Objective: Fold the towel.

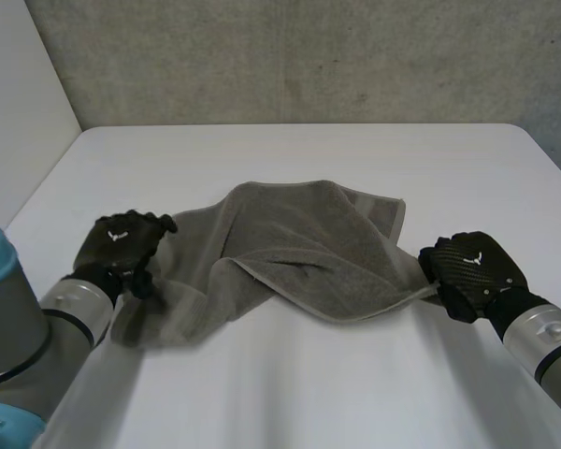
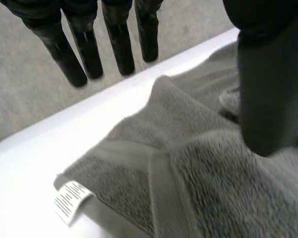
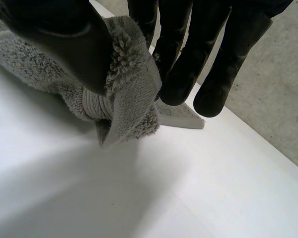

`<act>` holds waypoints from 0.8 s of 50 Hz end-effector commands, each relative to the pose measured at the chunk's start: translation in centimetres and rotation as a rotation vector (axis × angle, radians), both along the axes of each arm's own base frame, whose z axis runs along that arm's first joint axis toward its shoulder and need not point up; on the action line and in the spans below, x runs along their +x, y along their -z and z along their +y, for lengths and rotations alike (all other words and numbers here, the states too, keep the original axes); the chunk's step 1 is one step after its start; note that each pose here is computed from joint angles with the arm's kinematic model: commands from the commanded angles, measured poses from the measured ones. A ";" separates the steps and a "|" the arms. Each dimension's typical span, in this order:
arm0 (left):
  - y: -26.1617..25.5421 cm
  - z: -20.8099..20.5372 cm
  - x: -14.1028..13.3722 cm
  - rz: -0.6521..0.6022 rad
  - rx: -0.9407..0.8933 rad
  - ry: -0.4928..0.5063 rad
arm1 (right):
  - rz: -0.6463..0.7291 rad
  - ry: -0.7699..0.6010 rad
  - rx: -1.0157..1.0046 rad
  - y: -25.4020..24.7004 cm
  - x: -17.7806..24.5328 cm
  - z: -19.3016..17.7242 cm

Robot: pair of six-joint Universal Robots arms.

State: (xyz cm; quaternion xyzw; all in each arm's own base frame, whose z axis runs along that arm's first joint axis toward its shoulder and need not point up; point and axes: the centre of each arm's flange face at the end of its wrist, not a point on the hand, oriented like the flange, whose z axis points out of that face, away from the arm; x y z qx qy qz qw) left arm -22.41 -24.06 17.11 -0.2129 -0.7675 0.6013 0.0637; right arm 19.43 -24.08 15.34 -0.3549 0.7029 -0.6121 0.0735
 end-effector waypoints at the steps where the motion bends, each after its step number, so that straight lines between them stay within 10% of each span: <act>1: 2.7 -0.7 -0.3 -0.024 0.065 0.001 | 0.003 -0.003 0.005 0.2 0.1 0.1; 40: 0.7 0.3 -0.5 -0.040 0.094 0.006 | -0.004 0.010 -0.054 -1.9 -0.1 -0.2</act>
